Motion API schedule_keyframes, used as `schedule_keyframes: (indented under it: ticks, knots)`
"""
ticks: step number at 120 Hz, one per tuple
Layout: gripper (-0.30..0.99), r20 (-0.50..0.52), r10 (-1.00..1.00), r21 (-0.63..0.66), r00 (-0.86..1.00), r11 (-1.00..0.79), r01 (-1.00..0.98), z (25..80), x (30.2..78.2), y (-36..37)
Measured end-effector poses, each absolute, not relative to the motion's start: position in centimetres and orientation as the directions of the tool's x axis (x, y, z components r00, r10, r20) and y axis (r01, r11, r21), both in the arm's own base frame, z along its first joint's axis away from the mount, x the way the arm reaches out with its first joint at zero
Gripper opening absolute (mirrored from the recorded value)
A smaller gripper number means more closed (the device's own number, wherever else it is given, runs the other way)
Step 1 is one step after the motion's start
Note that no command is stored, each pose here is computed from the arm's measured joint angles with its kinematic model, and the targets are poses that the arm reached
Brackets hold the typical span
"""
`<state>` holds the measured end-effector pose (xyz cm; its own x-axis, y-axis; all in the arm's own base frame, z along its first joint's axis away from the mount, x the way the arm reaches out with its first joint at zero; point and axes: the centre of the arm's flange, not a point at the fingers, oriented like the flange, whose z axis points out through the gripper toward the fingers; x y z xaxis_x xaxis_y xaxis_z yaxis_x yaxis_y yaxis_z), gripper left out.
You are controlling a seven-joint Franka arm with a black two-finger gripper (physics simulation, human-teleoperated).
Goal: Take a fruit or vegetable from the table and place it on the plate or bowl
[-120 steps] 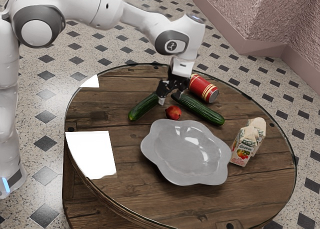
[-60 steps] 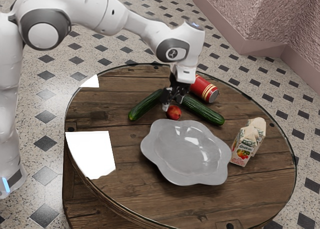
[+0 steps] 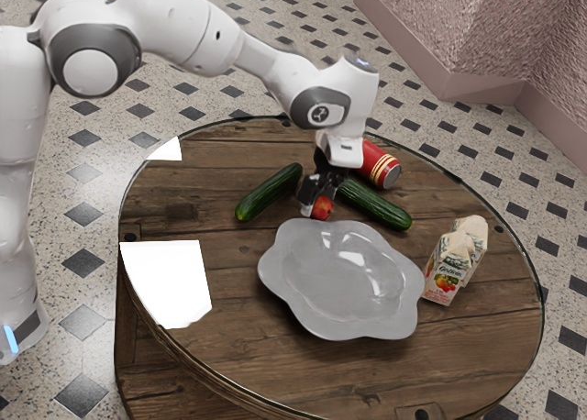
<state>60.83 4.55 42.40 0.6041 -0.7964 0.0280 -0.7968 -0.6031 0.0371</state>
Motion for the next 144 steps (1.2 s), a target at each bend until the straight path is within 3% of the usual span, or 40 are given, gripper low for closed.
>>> schedule_keyframes:
  ticks: [30, 49, 63, 96, 125, 144]
  knots:
    - [0.67, 0.024, -0.785, 0.037, 0.619, -0.618, -0.785, 41.7, 61.1, 4.5]
    - [0.43, 0.025, -0.78, 0.035, 0.626, -0.625, -0.78, 41.8, 61.1, 4.5]
    - [0.35, 0.026, -0.776, 0.03, 0.63, -0.63, -0.776, 41.9, 61.2, 4.5]
    - [0.33, 0.035, -0.762, 0.016, 0.647, -0.647, -0.763, 43.9, 60.7, 4.7]
    - [0.34, 0.064, -0.756, -0.026, 0.652, -0.654, -0.756, 50.3, 58.4, 4.9]
    - [0.33, 0.049, -0.762, -0.028, 0.645, -0.647, -0.762, 51.4, 57.7, 4.0]
